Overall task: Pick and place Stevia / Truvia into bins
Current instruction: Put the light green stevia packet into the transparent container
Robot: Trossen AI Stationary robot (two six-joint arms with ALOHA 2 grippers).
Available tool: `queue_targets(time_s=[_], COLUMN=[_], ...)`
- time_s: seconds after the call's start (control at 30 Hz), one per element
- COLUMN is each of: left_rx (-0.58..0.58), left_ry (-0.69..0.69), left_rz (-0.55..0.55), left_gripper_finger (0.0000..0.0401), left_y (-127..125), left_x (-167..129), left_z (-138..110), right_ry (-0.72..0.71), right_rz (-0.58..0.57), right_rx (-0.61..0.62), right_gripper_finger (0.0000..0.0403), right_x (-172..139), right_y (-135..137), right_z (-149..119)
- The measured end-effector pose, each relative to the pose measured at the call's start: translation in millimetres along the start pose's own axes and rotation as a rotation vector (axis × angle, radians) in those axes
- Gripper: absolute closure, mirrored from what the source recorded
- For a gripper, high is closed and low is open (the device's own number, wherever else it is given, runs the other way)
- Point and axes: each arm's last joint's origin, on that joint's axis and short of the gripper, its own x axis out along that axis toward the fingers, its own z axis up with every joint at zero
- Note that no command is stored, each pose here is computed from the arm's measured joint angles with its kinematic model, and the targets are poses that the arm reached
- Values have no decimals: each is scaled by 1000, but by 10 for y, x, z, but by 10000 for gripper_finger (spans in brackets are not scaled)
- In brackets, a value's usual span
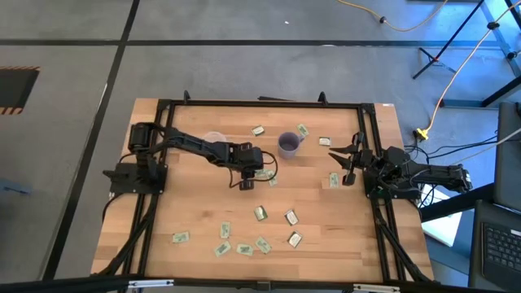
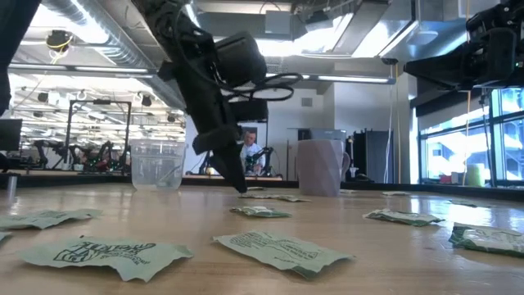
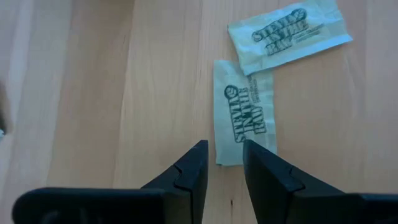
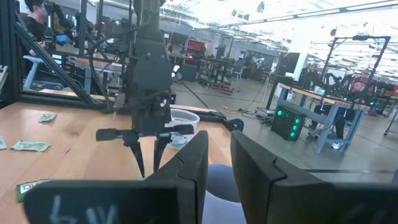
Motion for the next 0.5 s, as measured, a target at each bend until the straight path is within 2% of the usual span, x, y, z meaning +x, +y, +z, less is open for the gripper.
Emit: queue_targets(time_s=[0.3,0.5], left_rx=[-1,-9], left_ry=[14,16], left_rz=[-8,-93], left_gripper_finger=[307,320], left_y=[-7,-30], left_x=[34,68], left_z=[-17,-21], right_ry=[2,2], right_rz=[-6,-8], right_rx=[-2,-2], right_gripper_finger=[328,328], right_x=[0,0], right_y=[-2,-2], right_z=[-1,-1])
